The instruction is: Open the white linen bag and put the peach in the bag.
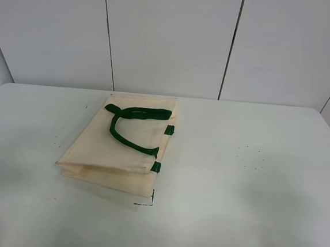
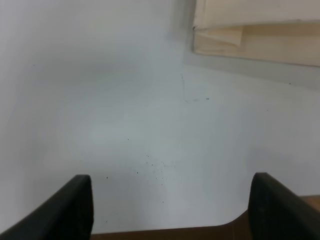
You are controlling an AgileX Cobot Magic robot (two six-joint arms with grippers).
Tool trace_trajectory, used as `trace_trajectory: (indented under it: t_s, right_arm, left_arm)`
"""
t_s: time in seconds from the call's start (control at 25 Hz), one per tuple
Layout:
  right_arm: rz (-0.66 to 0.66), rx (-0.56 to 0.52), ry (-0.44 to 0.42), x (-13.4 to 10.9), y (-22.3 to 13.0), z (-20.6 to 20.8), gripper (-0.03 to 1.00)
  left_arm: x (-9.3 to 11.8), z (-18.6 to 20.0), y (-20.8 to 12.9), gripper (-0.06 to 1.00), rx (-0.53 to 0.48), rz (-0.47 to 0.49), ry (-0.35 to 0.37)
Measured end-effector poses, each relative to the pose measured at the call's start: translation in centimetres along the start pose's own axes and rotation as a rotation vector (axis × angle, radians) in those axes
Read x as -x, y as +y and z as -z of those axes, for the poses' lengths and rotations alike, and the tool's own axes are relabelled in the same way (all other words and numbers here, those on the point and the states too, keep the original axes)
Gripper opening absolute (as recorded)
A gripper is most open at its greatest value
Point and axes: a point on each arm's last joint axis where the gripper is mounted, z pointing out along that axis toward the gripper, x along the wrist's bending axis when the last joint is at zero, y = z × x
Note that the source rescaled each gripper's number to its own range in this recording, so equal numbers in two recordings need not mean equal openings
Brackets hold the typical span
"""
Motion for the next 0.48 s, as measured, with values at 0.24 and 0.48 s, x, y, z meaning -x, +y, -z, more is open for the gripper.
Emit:
trace_trajectory:
  t_s: [0.24,0.48]
  right_arm:
    - [0.000,0.000,0.000,0.0,0.0,0.0,1.00]
    - [0.000,0.000,0.000,0.0,0.0,0.0,1.00]
  left_arm:
    - [0.0,0.2,-0.1,1.00,0.014,0.001,-0.001]
    - [0.0,2.0,-1.3,1.00,0.154,0.005,-0.001]
